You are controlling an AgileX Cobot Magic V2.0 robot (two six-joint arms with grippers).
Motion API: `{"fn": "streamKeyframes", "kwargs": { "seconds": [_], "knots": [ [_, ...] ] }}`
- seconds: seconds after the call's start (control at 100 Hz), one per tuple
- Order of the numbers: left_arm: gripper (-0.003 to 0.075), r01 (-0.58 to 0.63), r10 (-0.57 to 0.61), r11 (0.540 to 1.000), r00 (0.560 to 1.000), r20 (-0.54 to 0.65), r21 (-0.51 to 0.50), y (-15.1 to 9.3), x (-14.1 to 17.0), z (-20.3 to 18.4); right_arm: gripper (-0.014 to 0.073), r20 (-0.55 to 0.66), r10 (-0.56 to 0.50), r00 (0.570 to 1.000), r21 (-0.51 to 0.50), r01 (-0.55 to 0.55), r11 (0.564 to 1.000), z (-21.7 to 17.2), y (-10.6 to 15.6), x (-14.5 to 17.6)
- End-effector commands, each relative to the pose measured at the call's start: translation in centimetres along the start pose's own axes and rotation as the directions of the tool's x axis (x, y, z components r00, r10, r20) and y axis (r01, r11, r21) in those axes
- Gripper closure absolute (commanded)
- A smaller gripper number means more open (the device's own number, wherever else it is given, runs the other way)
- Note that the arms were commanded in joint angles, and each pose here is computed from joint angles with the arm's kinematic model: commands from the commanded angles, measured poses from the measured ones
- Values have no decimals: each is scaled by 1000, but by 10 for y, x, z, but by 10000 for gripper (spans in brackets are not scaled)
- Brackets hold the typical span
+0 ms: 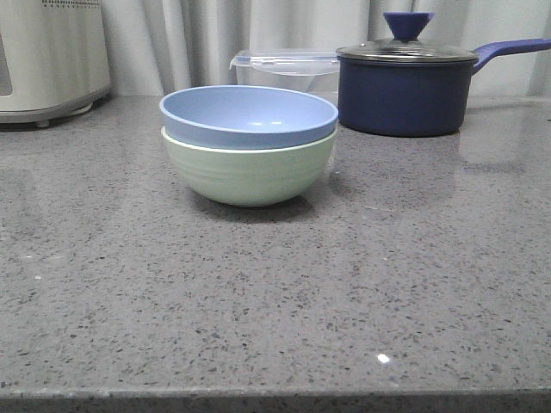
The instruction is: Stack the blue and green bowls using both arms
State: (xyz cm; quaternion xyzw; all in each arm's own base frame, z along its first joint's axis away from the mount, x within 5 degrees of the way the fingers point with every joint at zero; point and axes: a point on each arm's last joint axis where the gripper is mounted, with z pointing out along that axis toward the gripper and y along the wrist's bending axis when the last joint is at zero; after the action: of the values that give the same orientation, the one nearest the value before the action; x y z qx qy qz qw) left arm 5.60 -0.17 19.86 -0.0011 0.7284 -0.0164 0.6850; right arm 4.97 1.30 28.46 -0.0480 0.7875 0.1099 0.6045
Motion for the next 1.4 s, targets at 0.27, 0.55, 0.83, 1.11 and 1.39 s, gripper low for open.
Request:
{"fn": "streamKeyframes", "kwargs": {
  "seconds": [0.27,0.55,0.83,1.11,1.39],
  "knots": [
    [741,17,-16,1000,998,66,-4,1,5,0,675,97,-8,995,3,8,1000,-3,1,-15],
    [741,17,-16,1000,998,66,-4,1,5,0,675,93,-8,996,3,8,1000,-2,1,-14],
    [741,17,-16,1000,998,66,-4,1,5,0,675,120,-16,993,25,13,1000,15,-4,11],
    [741,17,-16,1000,998,66,-4,1,5,0,675,384,-27,923,134,-27,991,27,-18,43],
    [741,17,-16,1000,998,66,-4,1,5,0,675,433,-39,901,161,-34,986,23,-21,63]
  ]
}}
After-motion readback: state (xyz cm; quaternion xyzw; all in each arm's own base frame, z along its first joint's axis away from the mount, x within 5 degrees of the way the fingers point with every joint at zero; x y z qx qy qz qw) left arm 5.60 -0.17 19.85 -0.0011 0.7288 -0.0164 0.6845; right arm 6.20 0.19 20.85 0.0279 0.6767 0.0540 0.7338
